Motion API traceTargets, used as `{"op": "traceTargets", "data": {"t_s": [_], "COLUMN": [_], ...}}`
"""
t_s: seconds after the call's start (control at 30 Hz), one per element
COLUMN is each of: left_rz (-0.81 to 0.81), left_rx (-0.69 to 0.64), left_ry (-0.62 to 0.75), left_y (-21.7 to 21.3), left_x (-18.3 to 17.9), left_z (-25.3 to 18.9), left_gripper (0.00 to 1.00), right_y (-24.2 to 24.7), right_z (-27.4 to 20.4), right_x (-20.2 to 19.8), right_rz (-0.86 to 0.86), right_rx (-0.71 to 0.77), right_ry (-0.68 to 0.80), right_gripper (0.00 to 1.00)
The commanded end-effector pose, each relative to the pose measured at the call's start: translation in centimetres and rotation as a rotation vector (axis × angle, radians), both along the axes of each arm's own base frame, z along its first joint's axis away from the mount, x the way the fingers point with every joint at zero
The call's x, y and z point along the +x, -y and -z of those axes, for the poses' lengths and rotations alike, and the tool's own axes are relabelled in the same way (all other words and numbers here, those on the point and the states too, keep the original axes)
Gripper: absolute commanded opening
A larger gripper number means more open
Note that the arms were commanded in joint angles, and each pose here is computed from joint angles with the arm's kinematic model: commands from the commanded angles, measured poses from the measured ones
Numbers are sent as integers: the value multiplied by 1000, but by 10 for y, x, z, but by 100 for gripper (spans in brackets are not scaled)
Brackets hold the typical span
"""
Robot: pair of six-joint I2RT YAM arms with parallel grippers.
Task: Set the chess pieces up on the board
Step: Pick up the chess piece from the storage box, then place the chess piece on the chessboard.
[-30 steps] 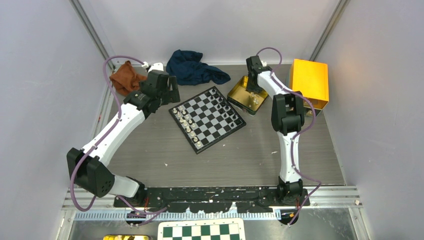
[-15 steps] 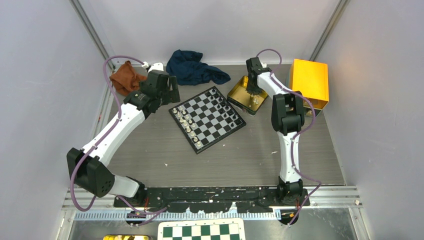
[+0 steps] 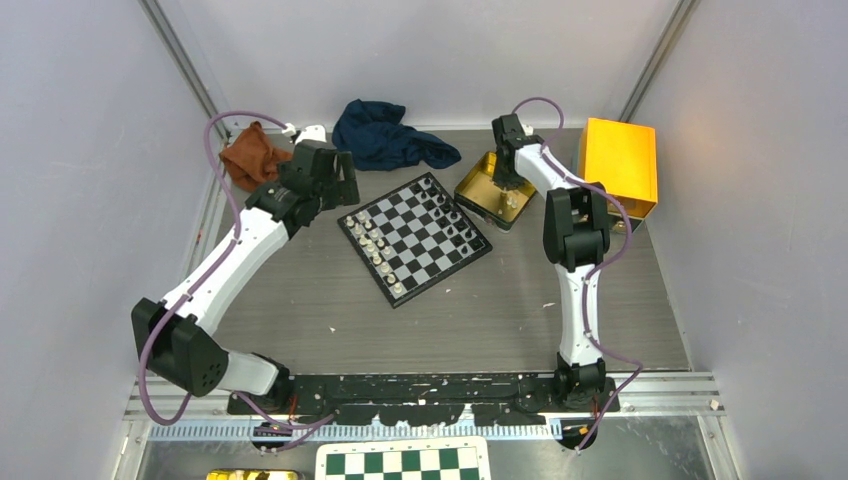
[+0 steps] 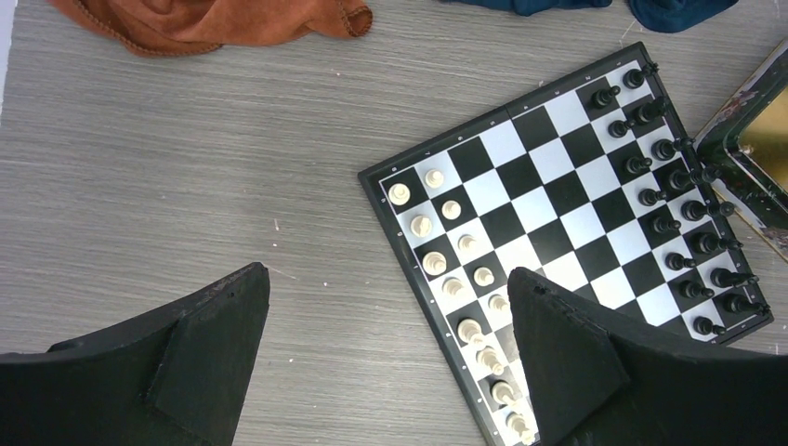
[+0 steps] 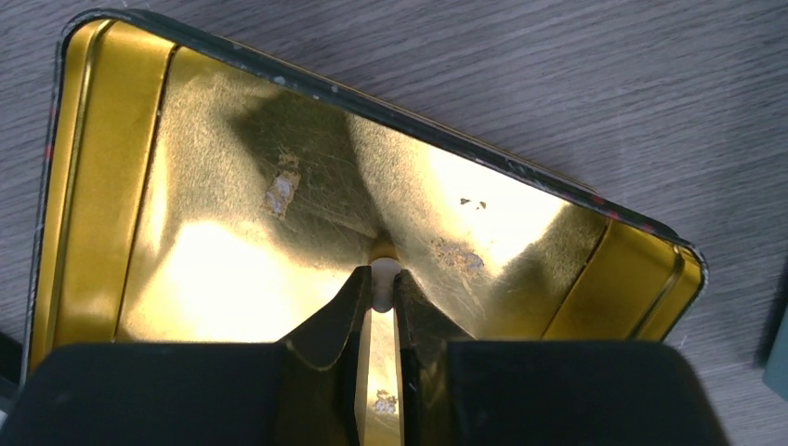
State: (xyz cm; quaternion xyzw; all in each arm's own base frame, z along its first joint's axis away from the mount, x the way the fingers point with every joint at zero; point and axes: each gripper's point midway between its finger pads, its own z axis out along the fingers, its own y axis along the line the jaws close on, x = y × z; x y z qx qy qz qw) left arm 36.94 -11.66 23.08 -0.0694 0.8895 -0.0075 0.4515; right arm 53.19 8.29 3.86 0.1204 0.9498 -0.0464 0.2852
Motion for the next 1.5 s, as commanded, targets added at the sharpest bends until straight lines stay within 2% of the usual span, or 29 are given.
{"op": "traceTargets", "data": {"t_s": [0.0, 0.27, 0.53, 0.87, 1.17, 1.47], "left_rz": [-3, -17, -23, -23, -31, -37], "left_rx": [-23, -38, -59, -87, -87, -80], "left_ry": [81, 99, 122, 141, 152, 152], "left_y": [-4, -15, -23, -24, -29, -32], "left_x": [-6, -27, -44, -53, -57, -60], "left_z": [-29, -33, -40, -43, -47, -47], "left_gripper": [100, 100, 100, 100, 100, 100], "right_y": [-10, -66, -136, -221, -265, -286], "right_z": [-68, -100, -116, -102, -81, -62], "right_x": [2, -33, -94, -173, -202, -207], "right_rz": [-29, -165, -342, -558, -659, -706], "right_rx": [-3, -10, -19, -17, 4, 11], "right_ry": [126, 160, 158, 106, 71, 47], "right_gripper": [1, 1, 1, 1, 1, 1]}}
